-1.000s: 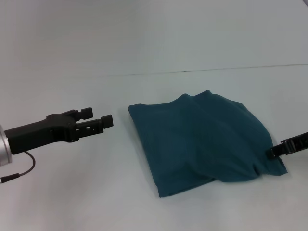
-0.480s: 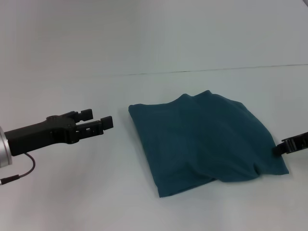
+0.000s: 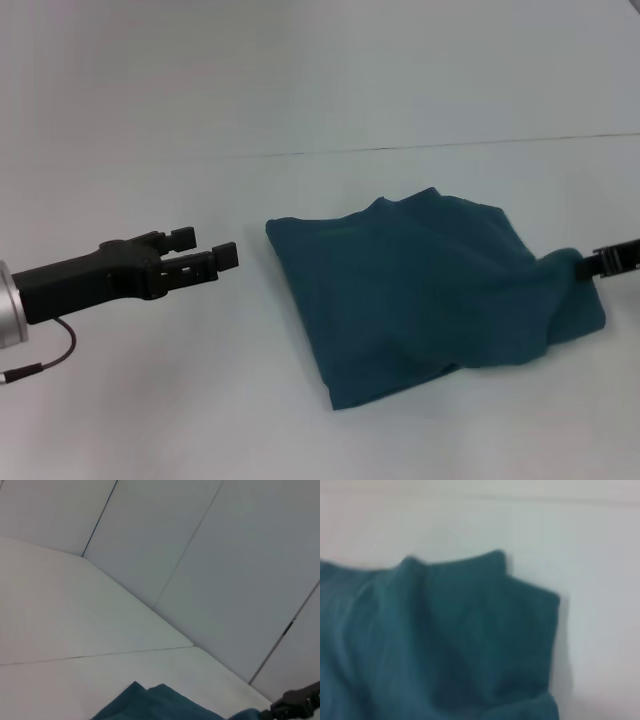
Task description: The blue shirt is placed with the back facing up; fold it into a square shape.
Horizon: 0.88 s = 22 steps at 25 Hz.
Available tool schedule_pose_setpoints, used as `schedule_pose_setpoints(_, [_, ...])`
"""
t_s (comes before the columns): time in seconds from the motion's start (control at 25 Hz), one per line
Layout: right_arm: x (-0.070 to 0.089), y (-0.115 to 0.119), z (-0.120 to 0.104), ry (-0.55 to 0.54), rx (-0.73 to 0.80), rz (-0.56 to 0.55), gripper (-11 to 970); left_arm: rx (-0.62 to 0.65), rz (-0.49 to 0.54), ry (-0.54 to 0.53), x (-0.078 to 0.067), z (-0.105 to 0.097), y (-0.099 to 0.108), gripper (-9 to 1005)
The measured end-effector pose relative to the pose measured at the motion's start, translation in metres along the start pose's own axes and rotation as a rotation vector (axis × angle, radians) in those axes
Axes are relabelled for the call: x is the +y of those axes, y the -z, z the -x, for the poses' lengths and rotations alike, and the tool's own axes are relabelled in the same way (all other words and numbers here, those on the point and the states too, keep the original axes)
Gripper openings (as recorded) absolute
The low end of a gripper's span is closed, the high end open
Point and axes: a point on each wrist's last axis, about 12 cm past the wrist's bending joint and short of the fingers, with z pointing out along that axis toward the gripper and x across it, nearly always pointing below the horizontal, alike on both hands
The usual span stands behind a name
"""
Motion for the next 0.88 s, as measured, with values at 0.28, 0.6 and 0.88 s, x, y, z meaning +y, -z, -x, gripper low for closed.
schedule_pose_setpoints(0.28, [0.000, -0.004, 0.011, 0.006, -0.057, -0.024, 53, 0.021, -0.003, -0.025, -0.001, -0.002, -0.003, 925])
schedule_pose_setpoints(0.6, [0.006, -0.009, 0.016, 0.015, -0.046, -0.020, 95, 0.028, 0.005, -0.036, 0.000, -0.002, -0.002, 924])
schedule_pose_setpoints(0.88, [-0.006, 0.022, 0.018, -0.024, -0.088, -0.028, 132, 0.047, 0.013, 0.025, 0.001, 0.004, 0.001, 924])
